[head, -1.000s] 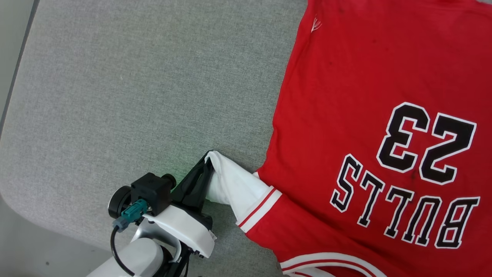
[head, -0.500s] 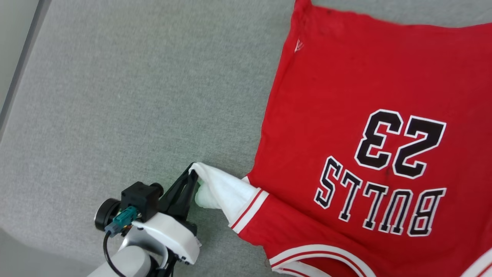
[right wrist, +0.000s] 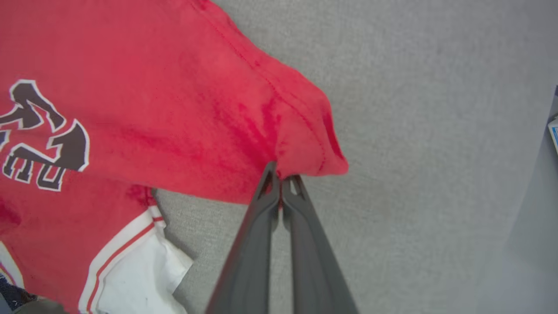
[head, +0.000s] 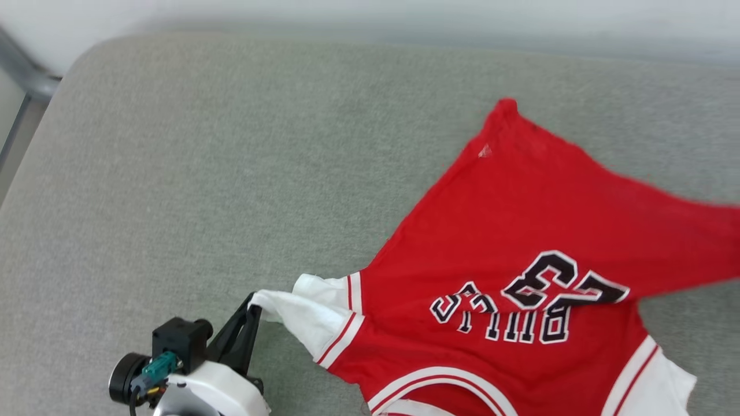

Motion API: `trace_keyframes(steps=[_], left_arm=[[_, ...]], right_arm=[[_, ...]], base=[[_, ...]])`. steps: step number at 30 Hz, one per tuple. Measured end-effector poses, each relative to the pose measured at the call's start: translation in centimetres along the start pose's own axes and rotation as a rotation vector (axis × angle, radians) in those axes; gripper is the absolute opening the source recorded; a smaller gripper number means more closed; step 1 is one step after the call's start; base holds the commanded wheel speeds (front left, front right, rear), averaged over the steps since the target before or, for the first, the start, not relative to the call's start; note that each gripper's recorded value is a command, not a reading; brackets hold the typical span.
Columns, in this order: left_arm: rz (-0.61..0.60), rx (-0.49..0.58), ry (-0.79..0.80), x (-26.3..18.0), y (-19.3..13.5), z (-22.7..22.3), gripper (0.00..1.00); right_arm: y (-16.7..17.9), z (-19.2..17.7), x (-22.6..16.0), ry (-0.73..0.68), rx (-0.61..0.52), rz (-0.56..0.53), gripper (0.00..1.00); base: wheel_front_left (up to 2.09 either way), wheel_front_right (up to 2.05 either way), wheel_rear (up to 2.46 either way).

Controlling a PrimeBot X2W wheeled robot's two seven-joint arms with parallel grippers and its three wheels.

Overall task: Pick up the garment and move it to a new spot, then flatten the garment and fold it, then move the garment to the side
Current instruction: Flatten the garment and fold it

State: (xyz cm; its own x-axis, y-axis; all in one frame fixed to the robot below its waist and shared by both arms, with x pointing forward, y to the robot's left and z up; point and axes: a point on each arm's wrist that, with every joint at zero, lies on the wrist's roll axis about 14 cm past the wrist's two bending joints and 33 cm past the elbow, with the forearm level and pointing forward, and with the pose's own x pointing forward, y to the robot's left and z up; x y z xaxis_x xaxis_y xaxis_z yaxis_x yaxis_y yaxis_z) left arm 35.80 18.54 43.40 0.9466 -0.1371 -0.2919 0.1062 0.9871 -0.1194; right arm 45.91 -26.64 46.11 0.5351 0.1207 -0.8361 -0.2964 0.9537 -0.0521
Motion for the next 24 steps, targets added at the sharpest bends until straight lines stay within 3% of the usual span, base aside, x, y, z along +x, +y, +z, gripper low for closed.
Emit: trace_keyframes(steps=[8,14,19,22,24], left_arm=[[-0.033,0.002,-0.025,-1.0,-1.2,0.7,0.00],[-0.038,0.001,-0.024,-1.1,-1.3,0.7,0.00],[-0.037,0.002,-0.018,-1.1,-1.3,0.5,0.00],[-0.038,0.004,-0.020,-1.2,-1.3,0.6,0.00],[-0.039,0.006,-0.024,-1.2,-1.4,0.7,0.00]], right_arm=[[0.6,-10.3,-2.9,0.086,0.117,0.019,0.00],[3.6,-18.0,-2.8,0.203,0.228,0.075,0.00],[5.8,-21.6,-2.2,0.257,0.305,0.103,0.00],[6.0,-21.7,-2.1,0.236,0.313,0.096,0.00],[5.4,-20.7,-2.1,0.179,0.325,0.077,1.00]], base=[[0.00,0.00,0.00],[0.00,0.00,0.00],[0.00,0.00,0.00],[0.00,0.00,0.00],[0.00,0.00,0.00]])
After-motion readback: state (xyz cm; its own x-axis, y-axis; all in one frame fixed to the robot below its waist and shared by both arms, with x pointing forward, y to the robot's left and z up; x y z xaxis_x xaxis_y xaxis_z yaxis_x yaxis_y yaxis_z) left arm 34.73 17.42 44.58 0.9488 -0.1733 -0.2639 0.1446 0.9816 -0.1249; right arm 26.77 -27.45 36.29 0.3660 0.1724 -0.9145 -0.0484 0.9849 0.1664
